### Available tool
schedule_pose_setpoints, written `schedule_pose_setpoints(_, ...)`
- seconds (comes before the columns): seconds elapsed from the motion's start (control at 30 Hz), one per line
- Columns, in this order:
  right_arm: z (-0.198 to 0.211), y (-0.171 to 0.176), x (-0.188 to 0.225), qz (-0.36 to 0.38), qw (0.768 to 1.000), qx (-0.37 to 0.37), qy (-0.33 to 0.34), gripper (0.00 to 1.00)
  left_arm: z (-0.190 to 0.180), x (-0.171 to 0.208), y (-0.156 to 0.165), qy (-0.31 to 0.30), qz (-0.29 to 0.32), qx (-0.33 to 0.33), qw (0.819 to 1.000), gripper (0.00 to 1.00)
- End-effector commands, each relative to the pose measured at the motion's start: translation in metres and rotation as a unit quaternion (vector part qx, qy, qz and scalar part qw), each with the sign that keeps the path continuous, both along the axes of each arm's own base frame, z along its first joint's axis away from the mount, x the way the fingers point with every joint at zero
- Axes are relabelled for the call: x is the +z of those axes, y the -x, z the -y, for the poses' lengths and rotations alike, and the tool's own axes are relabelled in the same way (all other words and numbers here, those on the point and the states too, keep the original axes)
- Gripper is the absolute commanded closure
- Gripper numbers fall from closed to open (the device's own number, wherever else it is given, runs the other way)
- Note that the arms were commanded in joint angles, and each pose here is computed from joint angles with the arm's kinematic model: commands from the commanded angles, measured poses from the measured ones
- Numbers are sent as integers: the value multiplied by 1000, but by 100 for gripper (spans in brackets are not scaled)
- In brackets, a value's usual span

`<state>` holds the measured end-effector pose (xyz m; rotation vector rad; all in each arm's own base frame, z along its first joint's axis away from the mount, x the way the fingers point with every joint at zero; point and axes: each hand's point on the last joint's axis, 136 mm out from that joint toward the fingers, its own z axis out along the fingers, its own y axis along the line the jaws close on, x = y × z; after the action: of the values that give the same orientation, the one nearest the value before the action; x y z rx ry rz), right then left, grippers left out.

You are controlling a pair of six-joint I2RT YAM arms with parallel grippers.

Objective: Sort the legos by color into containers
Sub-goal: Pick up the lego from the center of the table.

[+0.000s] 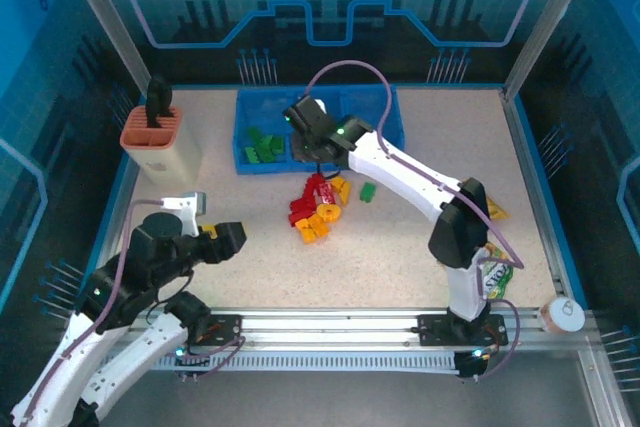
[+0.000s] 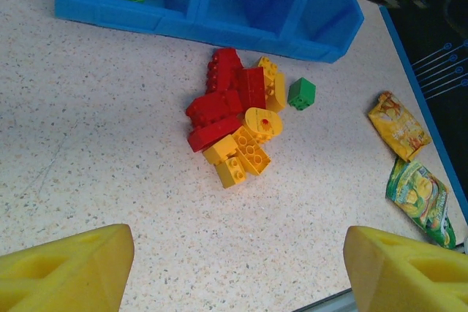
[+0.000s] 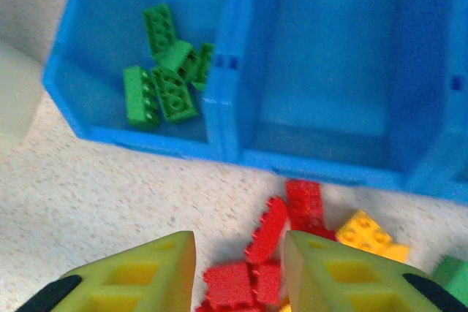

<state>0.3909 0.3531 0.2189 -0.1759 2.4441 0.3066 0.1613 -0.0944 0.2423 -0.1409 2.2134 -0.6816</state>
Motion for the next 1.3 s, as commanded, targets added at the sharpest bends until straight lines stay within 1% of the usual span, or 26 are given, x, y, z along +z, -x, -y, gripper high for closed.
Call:
schedule_pose_setpoints(0.0, -12, 2, -23, -32, 999, 19, 34, 62, -1, -3, 1, -13, 10, -8, 1000, 23)
schedule_pose_setpoints(0.1, 2, 0, -25, -37, 997, -19, 63, 57, 1, -4, 1, -10, 9, -10, 1000, 23)
schedule_pose_setpoints(0.17, 22, 1, -28, -41, 994, -57, 82, 55, 2, -5, 1, -8, 9, -13, 1000, 23)
schedule_pose_setpoints(0.23, 47, 3, -31, -48, 990, -95, 95, 48, 2, -4, 1, -7, 10, -13, 1000, 23)
schedule_pose_setpoints(0.27, 61, 6, -33, -54, 987, -114, 99, 47, 2, -4, 0, -7, 10, -13, 1000, 23)
schedule_pose_setpoints(0.33, 89, 10, -38, -64, 982, -148, 98, 45, 3, -5, 0, -6, 9, -14, 1000, 23)
schedule_pose_setpoints(0.37, 105, 15, -48, -76, 978, -164, 102, 43, 3, -5, 0, -7, 10, -15, 1000, 23)
schedule_pose_setpoints(0.43, 129, 24, -59, -89, 974, -188, 95, 38, 3, -5, 0, -7, 9, -15, 1000, 23)
schedule_pose_setpoints(0.57, 157, 38, -92, -132, 966, -207, 77, 30, 4, -5, 0, -7, 9, -16, 1000, 23)
schedule_pose_setpoints(0.7, 162, 41, -121, -167, 962, -205, 61, 29, 4, -6, 0, -7, 8, -17, 1000, 23)
schedule_pose_setpoints(0.8, 155, 37, -135, -186, 961, -197, 49, 29, 4, -6, 0, -7, 6, -18, 1000, 23)
schedule_pose_setpoints(1.0, 153, 33, -158, -207, 954, -209, 60, 29, 3, -6, 1, -9, 6, -15, 1000, 23)
schedule_pose_setpoints(1.13, 159, 36, -175, -217, 946, -228, 71, 32, 3, -6, 0, -8, 6, -13, 1000, 23)
schedule_pose_setpoints(1.27, 163, 35, -181, -216, 944, -240, 68, 34, 3, -7, 0, -9, 6, -14, 1000, 23)
